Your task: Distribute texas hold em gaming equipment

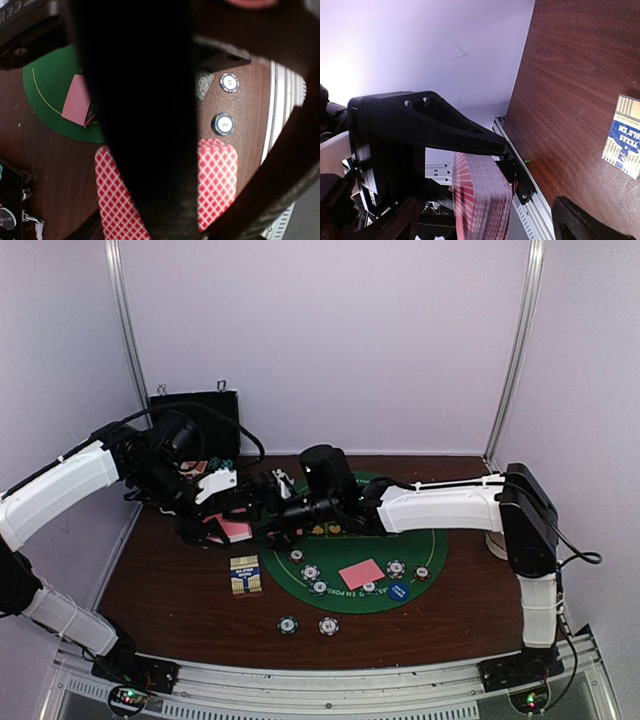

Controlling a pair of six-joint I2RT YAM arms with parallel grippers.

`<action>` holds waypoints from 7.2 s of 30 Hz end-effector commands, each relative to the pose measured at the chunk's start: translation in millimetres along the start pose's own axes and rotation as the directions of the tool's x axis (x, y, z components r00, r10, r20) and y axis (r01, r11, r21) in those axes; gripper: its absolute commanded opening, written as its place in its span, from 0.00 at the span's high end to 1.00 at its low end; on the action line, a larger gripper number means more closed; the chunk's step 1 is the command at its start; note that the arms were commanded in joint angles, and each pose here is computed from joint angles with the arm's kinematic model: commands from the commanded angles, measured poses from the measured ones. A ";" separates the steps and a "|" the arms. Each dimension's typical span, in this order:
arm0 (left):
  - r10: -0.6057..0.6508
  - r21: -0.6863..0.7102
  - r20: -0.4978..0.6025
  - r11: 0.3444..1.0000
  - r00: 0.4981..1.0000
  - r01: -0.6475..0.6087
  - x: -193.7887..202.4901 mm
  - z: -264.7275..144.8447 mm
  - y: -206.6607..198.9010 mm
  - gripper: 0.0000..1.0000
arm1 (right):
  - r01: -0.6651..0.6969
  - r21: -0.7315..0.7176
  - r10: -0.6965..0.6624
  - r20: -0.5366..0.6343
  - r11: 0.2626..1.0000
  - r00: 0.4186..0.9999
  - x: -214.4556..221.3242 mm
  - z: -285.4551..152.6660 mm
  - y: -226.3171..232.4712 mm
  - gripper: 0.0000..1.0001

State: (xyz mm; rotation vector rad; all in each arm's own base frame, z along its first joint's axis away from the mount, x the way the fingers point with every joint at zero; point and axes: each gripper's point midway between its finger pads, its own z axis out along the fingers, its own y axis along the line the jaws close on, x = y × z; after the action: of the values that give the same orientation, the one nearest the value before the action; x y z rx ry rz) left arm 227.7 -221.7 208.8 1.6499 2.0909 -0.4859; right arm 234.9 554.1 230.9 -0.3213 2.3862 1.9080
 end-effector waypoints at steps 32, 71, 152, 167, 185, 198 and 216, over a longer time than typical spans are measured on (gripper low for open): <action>0.026 -0.034 0.061 0.999 0.998 -0.024 -14.5 -13.5 3.3 1.00 | -0.028 0.046 0.029 -0.009 0.999 1.000 -12.4 -13.1 -30.0 0.33; 0.031 -0.049 0.035 0.998 0.999 -0.029 -5.6 -11.6 3.2 1.00 | -0.023 -0.073 0.025 0.025 0.997 0.999 -29.8 -79.7 35.9 1.00; 0.016 -0.036 0.054 0.999 0.998 -0.014 -11.0 -11.4 2.9 1.00 | 0.112 0.063 -0.120 0.136 0.992 0.983 -46.1 -73.3 -12.6 0.19; 0.018 -0.040 0.057 0.999 0.998 -0.016 -11.9 -12.5 3.3 1.00 | 0.104 -0.088 -0.101 0.039 0.991 0.994 -6.3 -29.5 18.3 0.11; 0.023 -0.046 0.065 0.999 0.998 -0.020 -14.6 -15.2 4.3 1.00 | 0.087 -0.114 -0.096 -0.083 0.990 0.992 12.6 11.2 23.9 0.16; 0.027 -0.046 0.073 0.999 0.997 -0.024 -16.2 -17.2 3.1 1.00 | 0.042 -0.080 -0.050 -0.103 0.996 0.993 4.8 31.6 4.3 0.26; 0.028 -0.044 0.074 0.999 0.997 -0.025 -15.2 -17.9 1.4 1.00 | 0.001 0.048 0.001 -0.029 0.999 1.000 -14.3 -6.9 -42.0 0.45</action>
State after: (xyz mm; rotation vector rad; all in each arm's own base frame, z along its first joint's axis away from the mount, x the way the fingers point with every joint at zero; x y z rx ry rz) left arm 227.7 -219.6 213.0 1.6375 2.0707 -0.4656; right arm 240.3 560.7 216.0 -0.4402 2.3700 1.9590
